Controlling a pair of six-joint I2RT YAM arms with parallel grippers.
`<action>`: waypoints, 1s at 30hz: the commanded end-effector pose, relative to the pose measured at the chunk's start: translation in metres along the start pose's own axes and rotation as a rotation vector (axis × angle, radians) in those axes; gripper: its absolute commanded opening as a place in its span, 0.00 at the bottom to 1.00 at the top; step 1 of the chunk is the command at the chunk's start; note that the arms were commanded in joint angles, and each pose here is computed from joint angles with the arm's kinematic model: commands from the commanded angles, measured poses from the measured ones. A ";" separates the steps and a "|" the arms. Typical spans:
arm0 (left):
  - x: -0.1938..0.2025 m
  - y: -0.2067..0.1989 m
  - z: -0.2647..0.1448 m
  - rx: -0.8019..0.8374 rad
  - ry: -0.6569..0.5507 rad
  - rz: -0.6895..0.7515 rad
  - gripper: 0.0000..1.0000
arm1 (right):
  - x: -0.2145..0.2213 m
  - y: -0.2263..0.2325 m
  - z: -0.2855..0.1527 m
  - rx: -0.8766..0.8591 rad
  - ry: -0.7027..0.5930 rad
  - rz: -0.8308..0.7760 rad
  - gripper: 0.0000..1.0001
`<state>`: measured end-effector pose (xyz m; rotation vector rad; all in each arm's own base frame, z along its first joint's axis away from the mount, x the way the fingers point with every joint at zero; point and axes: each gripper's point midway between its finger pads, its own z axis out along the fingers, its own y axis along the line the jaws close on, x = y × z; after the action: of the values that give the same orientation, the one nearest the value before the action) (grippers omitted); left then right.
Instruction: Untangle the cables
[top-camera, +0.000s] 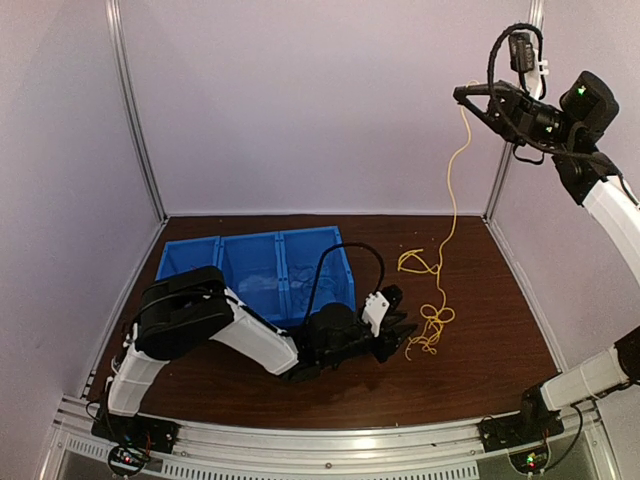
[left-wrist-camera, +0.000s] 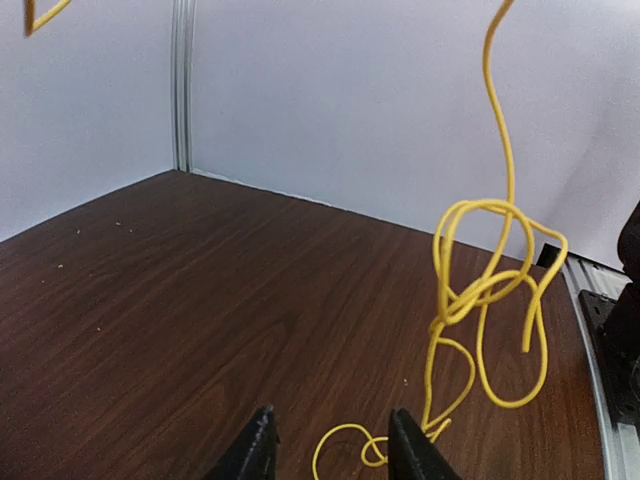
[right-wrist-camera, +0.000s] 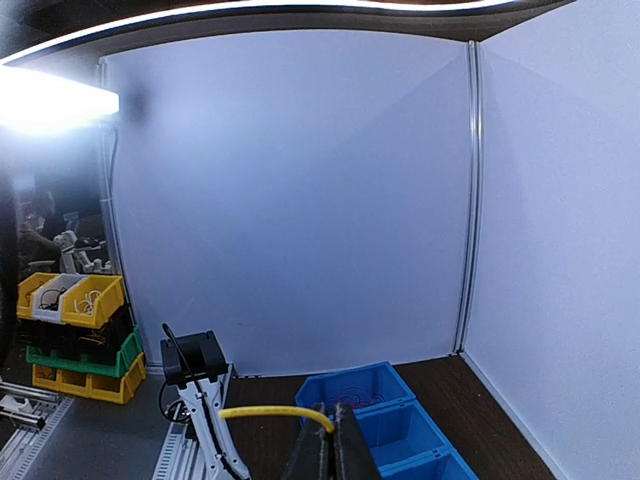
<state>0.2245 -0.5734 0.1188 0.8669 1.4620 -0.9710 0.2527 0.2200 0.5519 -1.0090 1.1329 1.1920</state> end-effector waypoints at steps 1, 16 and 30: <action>-0.072 -0.020 -0.036 0.076 -0.221 -0.043 0.41 | -0.004 0.009 -0.002 -0.014 -0.011 -0.021 0.00; -0.094 -0.012 -0.012 -0.081 -0.185 -0.070 0.57 | 0.008 0.006 -0.003 -0.010 -0.008 0.016 0.00; -0.108 0.004 0.019 -0.030 -0.270 -0.053 0.05 | 0.006 0.006 -0.003 -0.023 -0.013 0.023 0.00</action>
<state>0.2622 -0.5843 0.2110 0.5897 1.4000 -0.9913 0.2545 0.2206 0.5387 -0.9896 1.1591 1.2348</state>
